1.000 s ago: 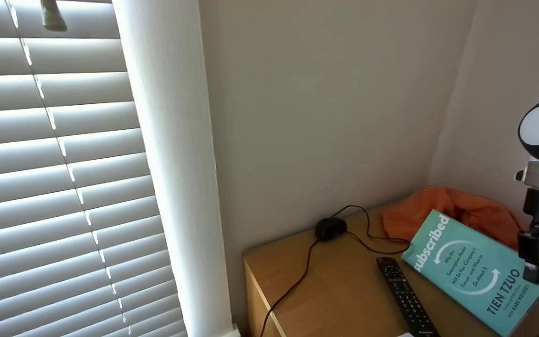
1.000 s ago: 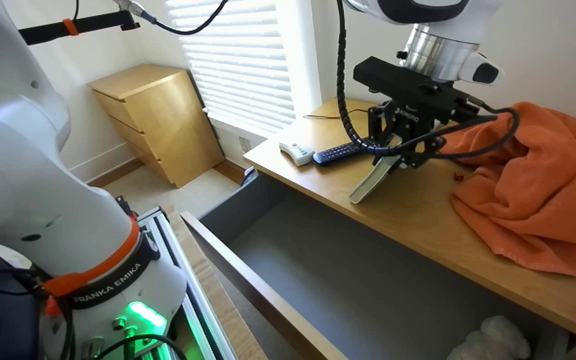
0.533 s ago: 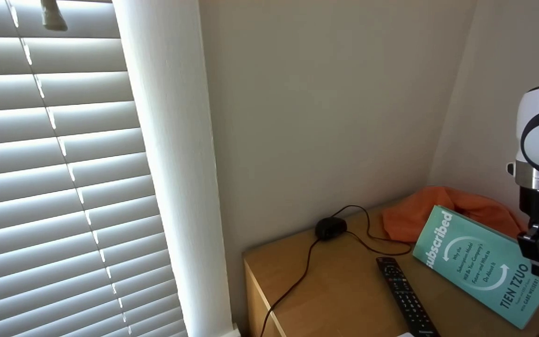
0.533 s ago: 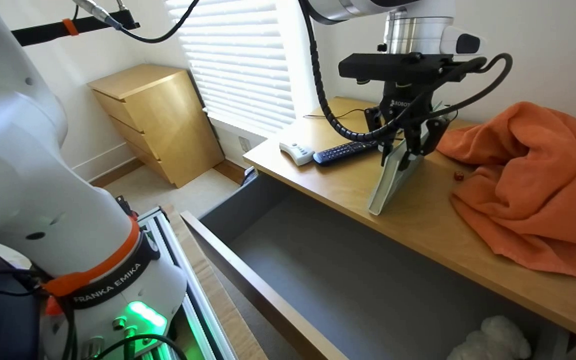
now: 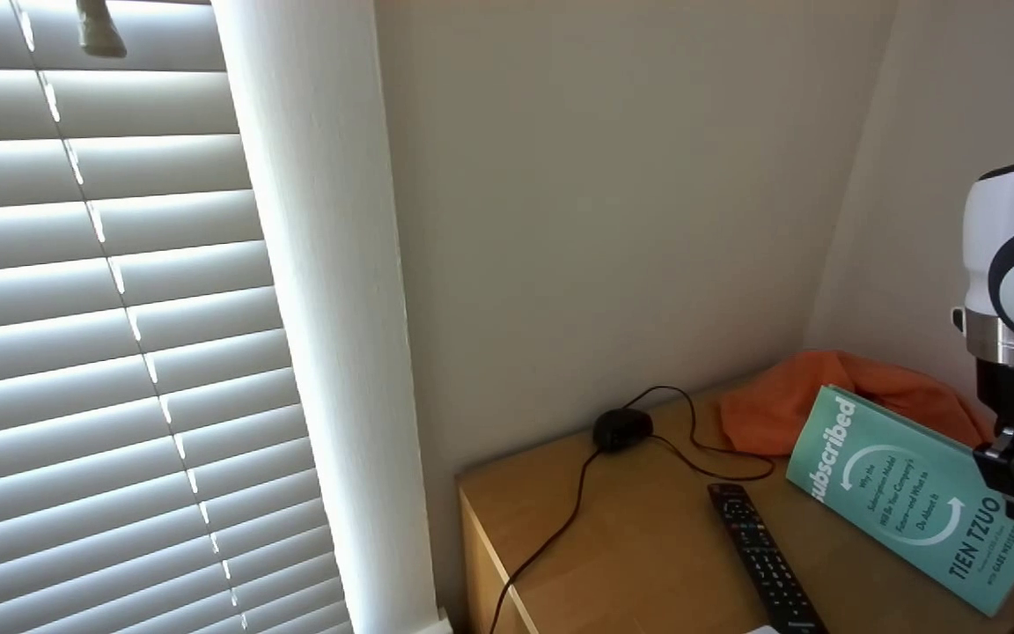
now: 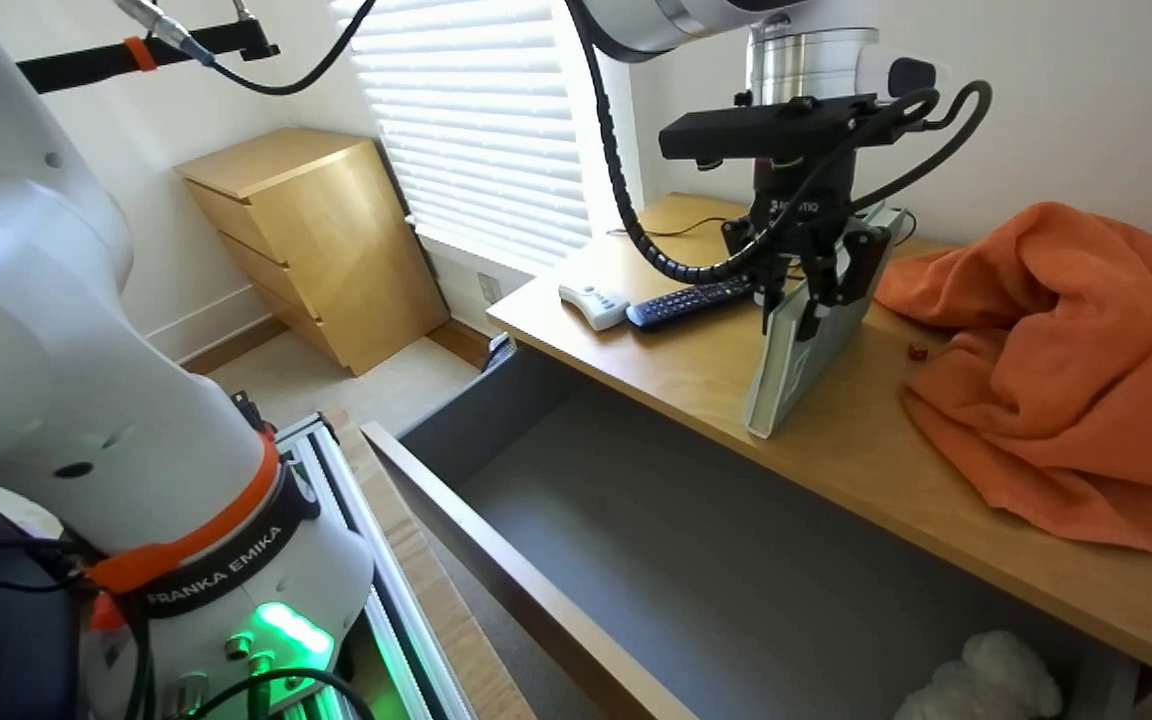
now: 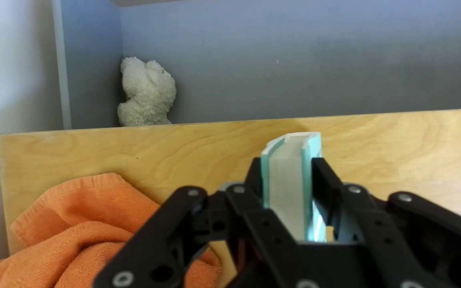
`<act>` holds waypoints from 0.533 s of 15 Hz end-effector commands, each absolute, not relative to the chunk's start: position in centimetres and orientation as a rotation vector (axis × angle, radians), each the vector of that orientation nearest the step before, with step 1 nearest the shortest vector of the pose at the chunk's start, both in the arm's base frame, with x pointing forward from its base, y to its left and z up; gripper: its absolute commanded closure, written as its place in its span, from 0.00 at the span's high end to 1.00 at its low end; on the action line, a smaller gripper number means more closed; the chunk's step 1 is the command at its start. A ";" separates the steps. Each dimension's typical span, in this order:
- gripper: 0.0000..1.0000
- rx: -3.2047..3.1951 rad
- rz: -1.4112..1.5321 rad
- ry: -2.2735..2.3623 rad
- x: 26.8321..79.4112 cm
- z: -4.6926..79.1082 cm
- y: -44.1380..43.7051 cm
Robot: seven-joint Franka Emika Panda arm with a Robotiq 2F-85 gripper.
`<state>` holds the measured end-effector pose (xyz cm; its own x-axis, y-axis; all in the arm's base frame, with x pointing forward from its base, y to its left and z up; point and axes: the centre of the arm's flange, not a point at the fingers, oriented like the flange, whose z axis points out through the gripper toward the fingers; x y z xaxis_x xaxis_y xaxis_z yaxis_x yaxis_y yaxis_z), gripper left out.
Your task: Flip the light blue book on the cabinet top anticlockwise once
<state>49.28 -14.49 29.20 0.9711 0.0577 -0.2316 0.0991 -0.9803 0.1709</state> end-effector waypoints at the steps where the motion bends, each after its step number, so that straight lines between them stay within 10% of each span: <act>1: 0.33 2.937 -0.337 0.118 49.3 29.2 -14.5; 2: 0.08 2.908 -0.351 0.131 49.1 29.0 -14.2; 8: 0.08 2.732 -0.386 0.271 49.2 28.8 -10.9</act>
<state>49.73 -12.48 29.04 0.9561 0.1190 -0.2677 0.1947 -0.9409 0.2770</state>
